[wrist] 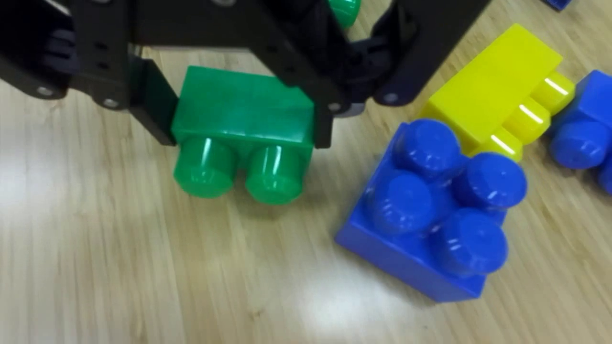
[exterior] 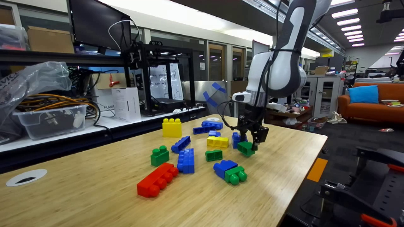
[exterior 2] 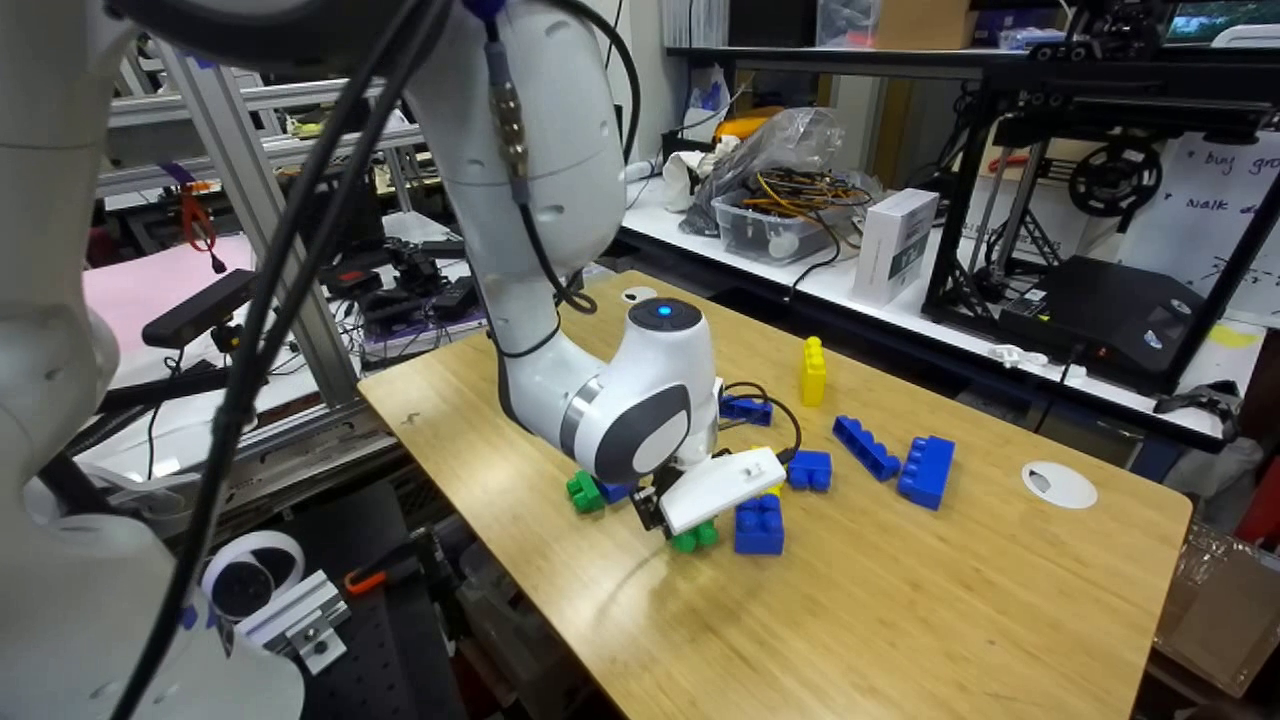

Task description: Place the square blue block upright, put one of the green blocks on top of the square blue block

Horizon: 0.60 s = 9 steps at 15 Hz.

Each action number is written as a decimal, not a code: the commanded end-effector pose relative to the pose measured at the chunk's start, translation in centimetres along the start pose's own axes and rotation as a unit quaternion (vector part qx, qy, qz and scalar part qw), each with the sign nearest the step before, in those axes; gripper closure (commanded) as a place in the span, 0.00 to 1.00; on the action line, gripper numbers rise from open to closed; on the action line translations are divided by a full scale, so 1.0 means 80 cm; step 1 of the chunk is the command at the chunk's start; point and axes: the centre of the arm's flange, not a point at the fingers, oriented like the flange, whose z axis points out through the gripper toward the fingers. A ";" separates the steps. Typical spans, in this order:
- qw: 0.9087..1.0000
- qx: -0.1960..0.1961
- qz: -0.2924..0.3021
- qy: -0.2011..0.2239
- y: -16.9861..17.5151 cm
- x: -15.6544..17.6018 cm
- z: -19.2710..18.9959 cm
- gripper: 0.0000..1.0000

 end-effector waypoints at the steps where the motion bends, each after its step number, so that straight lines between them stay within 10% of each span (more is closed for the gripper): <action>1: 0.997 0.002 -0.017 -0.078 0.007 0.029 -0.046 0.55; 9: 0.959 -0.043 -0.044 -0.277 0.030 0.115 -0.089 0.55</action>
